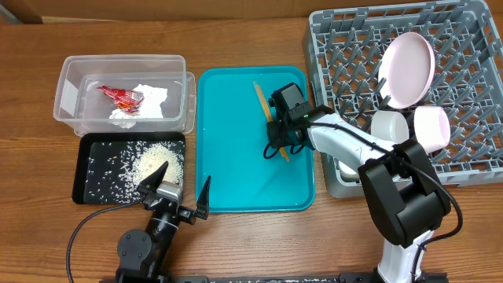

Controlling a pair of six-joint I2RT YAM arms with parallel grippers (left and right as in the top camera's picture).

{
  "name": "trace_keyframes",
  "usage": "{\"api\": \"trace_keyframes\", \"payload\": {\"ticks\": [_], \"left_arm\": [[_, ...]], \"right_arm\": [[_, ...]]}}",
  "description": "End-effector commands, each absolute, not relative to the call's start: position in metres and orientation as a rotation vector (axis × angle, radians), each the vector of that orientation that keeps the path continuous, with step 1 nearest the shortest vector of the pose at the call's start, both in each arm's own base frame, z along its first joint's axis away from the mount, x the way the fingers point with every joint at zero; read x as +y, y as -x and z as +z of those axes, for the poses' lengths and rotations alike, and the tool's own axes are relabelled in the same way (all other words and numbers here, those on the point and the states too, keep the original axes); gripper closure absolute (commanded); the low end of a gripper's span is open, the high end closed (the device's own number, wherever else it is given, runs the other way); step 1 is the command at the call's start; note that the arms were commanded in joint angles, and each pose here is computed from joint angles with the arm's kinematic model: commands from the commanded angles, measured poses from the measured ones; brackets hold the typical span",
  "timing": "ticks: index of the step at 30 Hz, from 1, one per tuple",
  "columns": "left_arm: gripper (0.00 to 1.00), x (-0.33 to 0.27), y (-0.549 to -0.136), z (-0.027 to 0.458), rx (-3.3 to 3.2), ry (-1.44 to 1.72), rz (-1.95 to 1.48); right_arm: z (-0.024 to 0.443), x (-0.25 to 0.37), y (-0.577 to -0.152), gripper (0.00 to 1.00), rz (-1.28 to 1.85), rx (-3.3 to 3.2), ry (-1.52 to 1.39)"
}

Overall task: Sort waste into correct bins and load items into the dishwasher
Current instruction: 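Reach the right gripper down to the chopsticks on the teal tray, then grasp one chopstick with the right gripper and drop it into the rack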

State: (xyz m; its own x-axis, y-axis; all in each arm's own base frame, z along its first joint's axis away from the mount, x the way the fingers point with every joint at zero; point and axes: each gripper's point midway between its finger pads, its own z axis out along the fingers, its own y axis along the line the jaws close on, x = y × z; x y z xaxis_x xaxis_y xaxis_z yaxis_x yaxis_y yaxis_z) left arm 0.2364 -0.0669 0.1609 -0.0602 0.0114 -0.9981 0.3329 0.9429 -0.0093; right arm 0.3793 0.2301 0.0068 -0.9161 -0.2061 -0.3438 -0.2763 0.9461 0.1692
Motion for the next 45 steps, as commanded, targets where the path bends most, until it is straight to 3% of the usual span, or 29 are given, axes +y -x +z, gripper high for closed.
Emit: {"api": "trace_keyframes", "payload": {"ticks": [1,4,5,7,11,16,25,39,45], "left_arm": [[0.0,-0.068,-0.236,0.162,1.605,-0.286,-0.266],[0.0,-0.068,-0.236,0.162,1.605,-0.286,-0.266],[0.0,-0.068,-0.236,0.162,1.605,-0.286,-0.266],[0.0,-0.068,-0.236,0.162,1.605,-0.286,-0.266],[0.0,-0.068,-0.236,0.162,1.605,-0.286,-0.266],[0.0,-0.068,-0.236,0.162,1.605,-0.286,-0.266],[0.0,-0.068,-0.236,0.162,1.605,-0.286,-0.266],[0.0,-0.068,-0.236,0.162,1.605,-0.286,-0.266],[0.0,-0.068,-0.236,0.162,1.605,-0.286,-0.266]], "right_arm": [[-0.007,0.216,-0.371,0.87,0.196,2.832,0.348],[-0.01,0.207,-0.361,0.88,0.149,2.881,0.351],[-0.01,0.206,-0.358,0.86,0.142,2.896,0.353],[-0.004,0.205,-0.352,0.7,0.149,2.914,0.36],[0.024,0.219,-0.349,0.67,0.269,2.872,0.451],[0.057,0.22,-0.359,0.76,0.288,2.776,0.435],[0.051,0.194,-0.377,0.81,0.101,2.734,0.368],[-0.012,0.192,-0.365,0.83,0.063,2.87,0.392],[-0.014,0.201,-0.355,0.94,0.123,2.905,0.419]]}}
